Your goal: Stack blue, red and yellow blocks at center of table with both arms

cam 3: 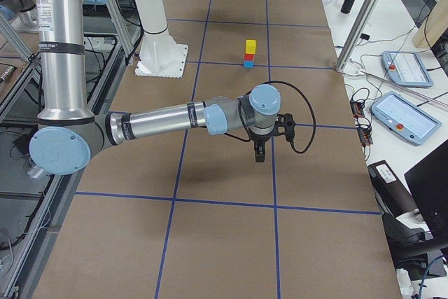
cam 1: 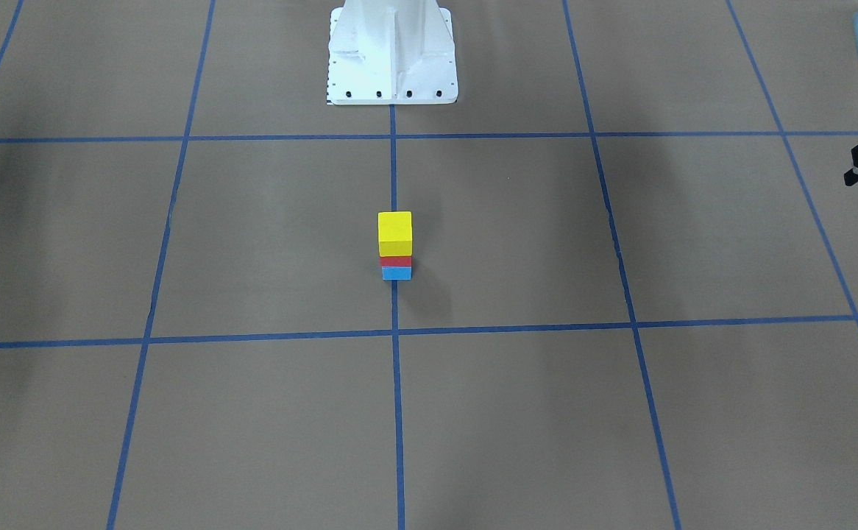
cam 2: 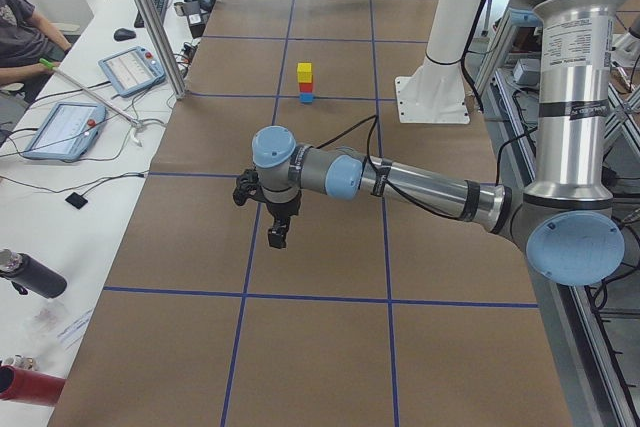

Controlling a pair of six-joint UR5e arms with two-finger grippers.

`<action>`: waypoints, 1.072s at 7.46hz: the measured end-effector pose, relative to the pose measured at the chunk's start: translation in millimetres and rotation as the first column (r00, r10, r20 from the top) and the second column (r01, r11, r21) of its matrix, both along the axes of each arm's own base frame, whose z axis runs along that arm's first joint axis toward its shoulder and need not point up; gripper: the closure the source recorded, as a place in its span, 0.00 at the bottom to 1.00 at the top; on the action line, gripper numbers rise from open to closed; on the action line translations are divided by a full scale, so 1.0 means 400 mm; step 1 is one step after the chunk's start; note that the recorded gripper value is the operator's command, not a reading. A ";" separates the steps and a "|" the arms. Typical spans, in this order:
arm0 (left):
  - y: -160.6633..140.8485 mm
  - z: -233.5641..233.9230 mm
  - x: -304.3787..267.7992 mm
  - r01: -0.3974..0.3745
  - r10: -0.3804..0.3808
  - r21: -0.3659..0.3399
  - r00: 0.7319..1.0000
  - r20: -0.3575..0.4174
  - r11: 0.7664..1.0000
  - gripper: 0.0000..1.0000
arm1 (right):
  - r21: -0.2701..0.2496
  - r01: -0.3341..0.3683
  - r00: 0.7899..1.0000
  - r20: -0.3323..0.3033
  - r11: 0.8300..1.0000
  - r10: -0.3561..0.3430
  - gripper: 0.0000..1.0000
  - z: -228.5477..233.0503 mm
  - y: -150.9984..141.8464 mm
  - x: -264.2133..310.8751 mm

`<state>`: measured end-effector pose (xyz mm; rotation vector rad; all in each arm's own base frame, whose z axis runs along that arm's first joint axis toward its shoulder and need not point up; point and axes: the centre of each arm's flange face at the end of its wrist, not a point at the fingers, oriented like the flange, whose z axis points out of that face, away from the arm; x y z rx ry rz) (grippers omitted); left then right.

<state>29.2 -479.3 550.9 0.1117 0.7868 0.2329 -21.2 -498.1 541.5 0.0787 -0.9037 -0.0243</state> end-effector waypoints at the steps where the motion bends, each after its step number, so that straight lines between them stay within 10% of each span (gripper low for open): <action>1: 0.000 -0.001 0.000 0.001 -0.001 0.002 1.000 0.002 1.000 0.01 | 0.000 0.000 1.000 0.000 1.000 0.000 0.00 0.001 0.000 0.000; 8: 0.000 0.006 -0.003 0.006 -0.006 -0.006 1.000 0.004 1.000 0.01 | -0.019 0.007 1.000 -0.008 1.000 -0.007 0.00 0.039 0.009 0.002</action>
